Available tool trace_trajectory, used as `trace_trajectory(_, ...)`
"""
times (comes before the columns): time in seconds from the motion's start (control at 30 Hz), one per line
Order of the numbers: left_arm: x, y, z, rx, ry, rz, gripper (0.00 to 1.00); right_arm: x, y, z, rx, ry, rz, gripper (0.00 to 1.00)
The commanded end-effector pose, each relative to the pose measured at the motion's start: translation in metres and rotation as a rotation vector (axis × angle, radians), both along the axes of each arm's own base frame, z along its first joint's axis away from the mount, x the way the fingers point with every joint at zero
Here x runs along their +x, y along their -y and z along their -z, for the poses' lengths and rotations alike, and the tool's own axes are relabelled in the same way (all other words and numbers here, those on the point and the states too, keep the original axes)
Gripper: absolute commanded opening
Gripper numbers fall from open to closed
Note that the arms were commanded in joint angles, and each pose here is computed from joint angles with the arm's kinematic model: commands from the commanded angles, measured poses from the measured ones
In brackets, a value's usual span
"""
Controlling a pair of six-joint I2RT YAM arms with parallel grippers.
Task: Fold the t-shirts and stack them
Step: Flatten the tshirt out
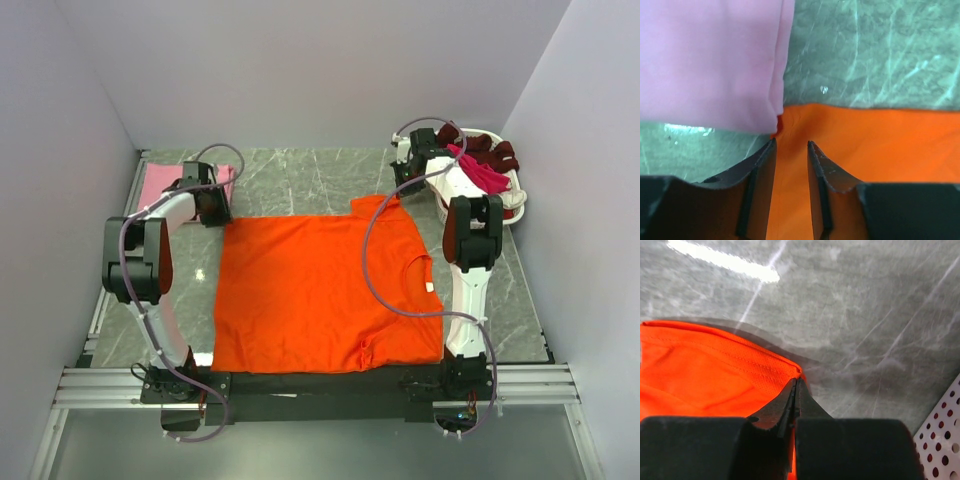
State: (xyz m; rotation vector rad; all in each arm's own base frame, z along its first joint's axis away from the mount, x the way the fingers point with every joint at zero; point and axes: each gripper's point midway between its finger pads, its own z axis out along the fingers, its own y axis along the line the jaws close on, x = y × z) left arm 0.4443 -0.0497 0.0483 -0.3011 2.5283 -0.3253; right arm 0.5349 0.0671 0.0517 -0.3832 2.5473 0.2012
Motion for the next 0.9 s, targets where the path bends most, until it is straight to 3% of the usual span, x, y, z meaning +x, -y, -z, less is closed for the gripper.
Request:
trace_trajectory(0.0, 0.013, 0.004, -0.002, 0.071, 0.013, 0.012, 0.36, 0.011, 0.014, -0.044, -0.028, 0.119, 0.021, 0.00)
trace_trajectory(0.17, 0.018, 0.005, 0.008, 0.179, -0.008, -0.003, 0.31, 0.009, 0.020, -0.050, -0.023, 0.125, 0.027, 0.00)
trace_trajectory(0.4, 0.019, 0.002, 0.001, 0.292, 0.028, -0.020, 0.31, 0.007, 0.033, -0.054, -0.055, 0.141, 0.046, 0.00)
trace_trajectory(0.87, 0.043, 0.019, -0.018, 0.246, 0.083, 0.066, 0.34, 0.007, 0.046, -0.056, -0.068, 0.148, 0.065, 0.00)
